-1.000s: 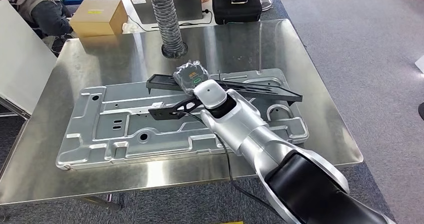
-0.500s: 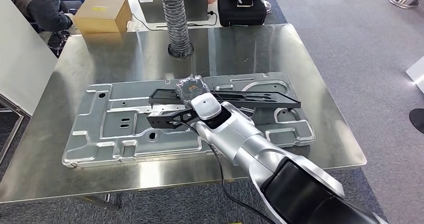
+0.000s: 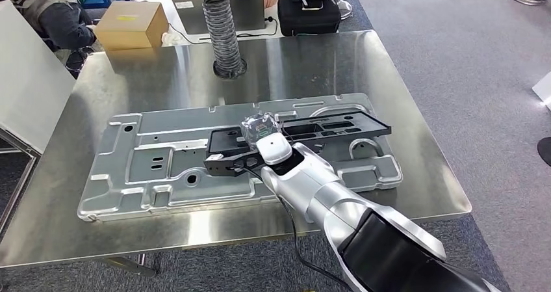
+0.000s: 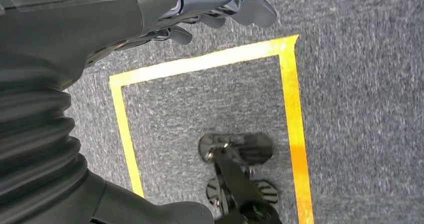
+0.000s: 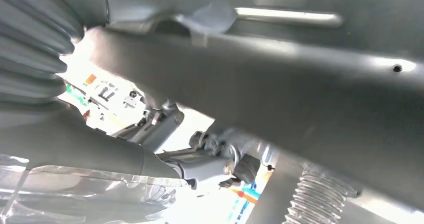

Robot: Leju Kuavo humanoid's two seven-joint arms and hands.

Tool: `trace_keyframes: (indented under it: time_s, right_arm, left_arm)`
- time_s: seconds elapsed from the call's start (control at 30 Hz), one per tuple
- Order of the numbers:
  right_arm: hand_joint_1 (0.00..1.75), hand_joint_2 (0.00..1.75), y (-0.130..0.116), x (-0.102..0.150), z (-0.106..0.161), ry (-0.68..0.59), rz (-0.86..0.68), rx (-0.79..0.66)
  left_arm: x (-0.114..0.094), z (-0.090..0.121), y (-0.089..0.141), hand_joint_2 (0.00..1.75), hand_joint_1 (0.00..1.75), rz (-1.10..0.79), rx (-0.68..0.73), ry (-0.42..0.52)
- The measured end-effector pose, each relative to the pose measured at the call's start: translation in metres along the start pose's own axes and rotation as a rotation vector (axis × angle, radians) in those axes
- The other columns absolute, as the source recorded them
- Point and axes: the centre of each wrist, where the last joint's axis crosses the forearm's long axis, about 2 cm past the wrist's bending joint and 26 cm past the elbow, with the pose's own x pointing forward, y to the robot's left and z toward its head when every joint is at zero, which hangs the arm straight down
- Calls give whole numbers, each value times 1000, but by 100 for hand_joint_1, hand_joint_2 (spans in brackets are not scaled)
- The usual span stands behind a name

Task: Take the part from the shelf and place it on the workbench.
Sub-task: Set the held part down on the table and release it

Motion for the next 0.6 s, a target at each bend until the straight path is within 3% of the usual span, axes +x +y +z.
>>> trace_keyframes:
  time_s: [0.1,0.33,0.6]
  right_arm:
    - [0,0,7,2,1,-8,-13,17]
    - [0,0,6,4,1,-80,-130,-15]
    - [0,0,-25,-1,0,-284,-619,-259]
  left_arm:
    - [0,0,0,0,0,-1,2,2]
    - [2,-1,0,0,0,-4,1,-3]
    - [7,-4,-3,0,0,-14,-21,-4]
